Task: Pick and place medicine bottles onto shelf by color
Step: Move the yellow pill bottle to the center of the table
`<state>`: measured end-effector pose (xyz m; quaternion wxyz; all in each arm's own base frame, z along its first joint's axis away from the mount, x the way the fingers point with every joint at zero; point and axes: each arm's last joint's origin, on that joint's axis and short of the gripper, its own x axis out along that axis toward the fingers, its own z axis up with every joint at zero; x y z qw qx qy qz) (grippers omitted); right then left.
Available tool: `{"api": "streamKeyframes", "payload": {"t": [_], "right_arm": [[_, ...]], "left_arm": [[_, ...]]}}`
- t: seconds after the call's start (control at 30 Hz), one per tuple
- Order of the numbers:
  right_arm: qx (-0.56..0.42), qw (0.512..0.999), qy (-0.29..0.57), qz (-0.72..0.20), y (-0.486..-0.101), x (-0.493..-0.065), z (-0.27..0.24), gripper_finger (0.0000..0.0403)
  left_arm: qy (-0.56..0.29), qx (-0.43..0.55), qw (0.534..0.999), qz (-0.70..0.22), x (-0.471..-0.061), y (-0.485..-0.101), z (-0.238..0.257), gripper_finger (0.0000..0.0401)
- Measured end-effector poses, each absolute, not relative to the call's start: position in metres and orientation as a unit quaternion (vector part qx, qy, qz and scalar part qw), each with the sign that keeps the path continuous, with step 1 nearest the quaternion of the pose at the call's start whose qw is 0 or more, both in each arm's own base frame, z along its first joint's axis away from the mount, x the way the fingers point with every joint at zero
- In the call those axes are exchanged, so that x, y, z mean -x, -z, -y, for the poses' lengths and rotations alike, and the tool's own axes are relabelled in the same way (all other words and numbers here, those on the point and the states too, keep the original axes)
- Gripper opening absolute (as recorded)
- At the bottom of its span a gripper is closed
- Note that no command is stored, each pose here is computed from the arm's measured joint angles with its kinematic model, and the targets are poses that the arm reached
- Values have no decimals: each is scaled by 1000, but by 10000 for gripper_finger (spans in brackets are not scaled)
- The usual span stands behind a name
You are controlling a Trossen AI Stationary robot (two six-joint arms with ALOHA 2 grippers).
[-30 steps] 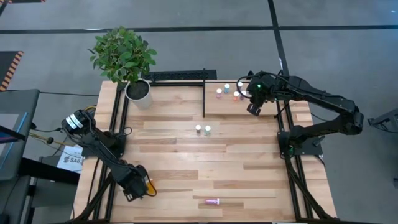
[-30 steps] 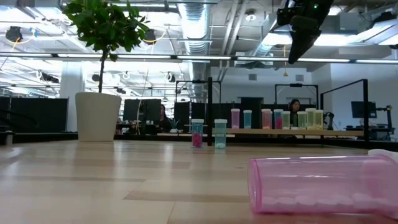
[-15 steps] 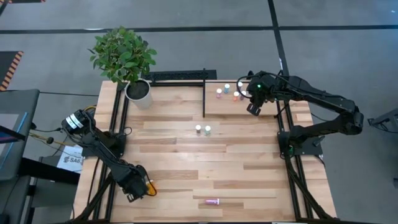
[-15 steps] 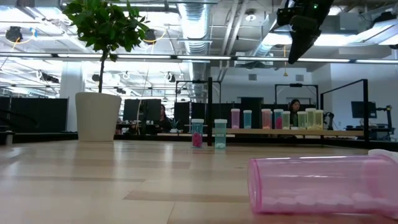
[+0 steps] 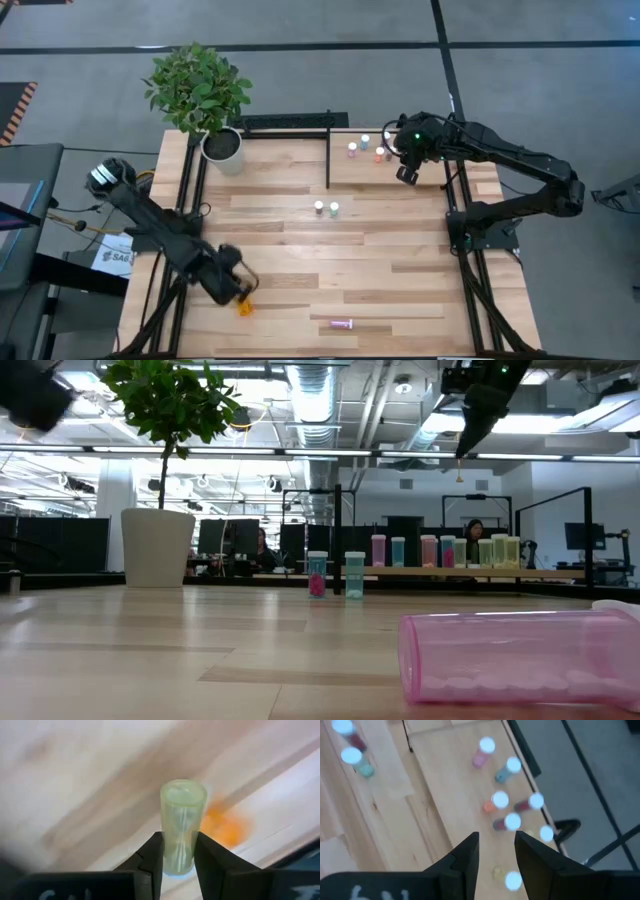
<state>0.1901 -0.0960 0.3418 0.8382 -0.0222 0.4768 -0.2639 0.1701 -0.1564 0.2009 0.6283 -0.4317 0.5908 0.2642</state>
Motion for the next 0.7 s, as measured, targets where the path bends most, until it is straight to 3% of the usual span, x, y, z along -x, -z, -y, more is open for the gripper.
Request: {"api": "streamKeyframes", "payload": {"t": [0.13, 0.27, 0.47, 0.7], "right_arm": [[11, 875, 221, -430, -347, -198, 96, 147], [-30, 924, 130, -357, -355, -209, 93, 147], [-55, 973, -6, -223, -375, -225, 85, 147], [-64, 989, -31, -133, -393, -234, 81, 147]], "left_arm": [[-294, 484, 711, -417, -185, -239, 131, 74], [-331, 461, 779, -267, -201, -269, 104, 74], [-348, 373, 841, -179, -238, -295, 71, 75], [-342, 234, 909, -41, -290, -334, 41, 75]]}}
